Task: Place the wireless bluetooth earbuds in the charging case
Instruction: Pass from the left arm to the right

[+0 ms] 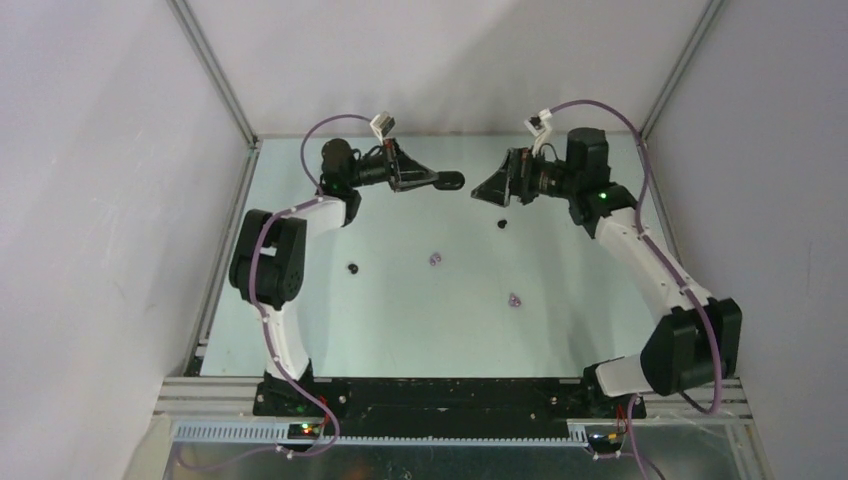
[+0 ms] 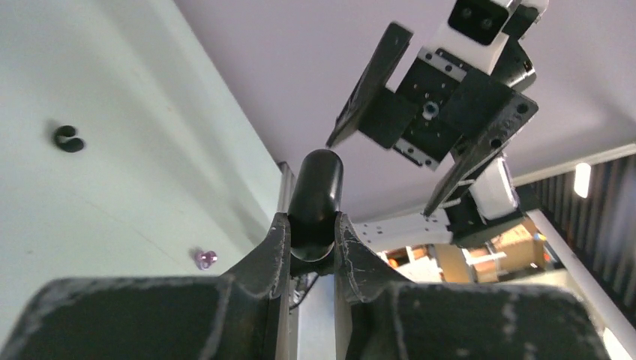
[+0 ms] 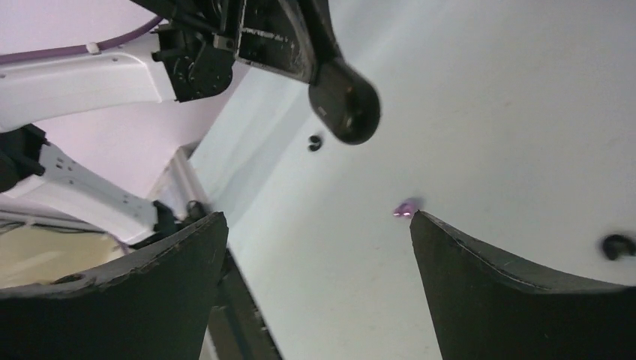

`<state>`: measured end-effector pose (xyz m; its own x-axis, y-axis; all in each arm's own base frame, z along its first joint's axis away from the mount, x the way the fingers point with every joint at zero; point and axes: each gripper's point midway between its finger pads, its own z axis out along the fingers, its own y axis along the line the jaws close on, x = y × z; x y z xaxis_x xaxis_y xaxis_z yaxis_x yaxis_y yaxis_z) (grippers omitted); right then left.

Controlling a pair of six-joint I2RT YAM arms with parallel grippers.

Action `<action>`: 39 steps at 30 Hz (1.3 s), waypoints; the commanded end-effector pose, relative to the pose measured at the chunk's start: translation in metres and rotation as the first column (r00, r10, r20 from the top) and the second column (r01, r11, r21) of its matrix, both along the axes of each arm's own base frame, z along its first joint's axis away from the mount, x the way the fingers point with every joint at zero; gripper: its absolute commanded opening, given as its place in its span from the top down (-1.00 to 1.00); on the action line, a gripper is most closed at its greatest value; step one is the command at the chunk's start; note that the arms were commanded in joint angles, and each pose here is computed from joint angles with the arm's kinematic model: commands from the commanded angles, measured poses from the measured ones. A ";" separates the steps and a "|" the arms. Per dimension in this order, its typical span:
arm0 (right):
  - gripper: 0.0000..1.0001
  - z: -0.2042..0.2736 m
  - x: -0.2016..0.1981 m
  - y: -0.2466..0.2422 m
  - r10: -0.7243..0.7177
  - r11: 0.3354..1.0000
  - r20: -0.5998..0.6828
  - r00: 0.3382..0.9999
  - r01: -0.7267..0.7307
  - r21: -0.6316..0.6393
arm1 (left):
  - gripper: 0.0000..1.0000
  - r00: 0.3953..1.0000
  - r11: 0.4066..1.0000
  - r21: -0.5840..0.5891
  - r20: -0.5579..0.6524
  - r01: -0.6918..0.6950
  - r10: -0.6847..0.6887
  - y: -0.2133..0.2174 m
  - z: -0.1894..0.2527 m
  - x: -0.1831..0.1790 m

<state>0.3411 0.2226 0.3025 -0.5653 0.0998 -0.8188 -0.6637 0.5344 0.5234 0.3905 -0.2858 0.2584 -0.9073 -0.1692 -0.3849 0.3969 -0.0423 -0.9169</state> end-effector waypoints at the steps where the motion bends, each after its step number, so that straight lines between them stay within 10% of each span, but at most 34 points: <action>1: -0.91 0.017 -0.007 0.033 0.116 0.984 -0.037 0.993 -0.110 0.141 | 0.98 0.985 0.983 0.100 0.097 -0.154 0.144 0.009 -0.004 0.010; 13: -0.45 -0.003 0.020 0.055 0.262 0.923 -0.169 0.950 -0.195 0.332 | 0.97 0.970 0.970 0.026 0.034 -0.242 0.242 0.017 -0.003 0.003; 39: -0.24 -0.042 0.028 0.067 0.190 0.953 -0.204 0.960 -0.131 0.274 | 1.00 0.945 0.943 -0.098 0.043 -0.318 0.323 0.023 0.027 -0.021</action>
<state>0.3637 0.2902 0.2577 -0.7864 0.1721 -0.5932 -0.5468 0.2529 0.7982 0.3807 -0.2631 0.2468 -0.8200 -0.4526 -0.3503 0.3584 0.0710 -0.9308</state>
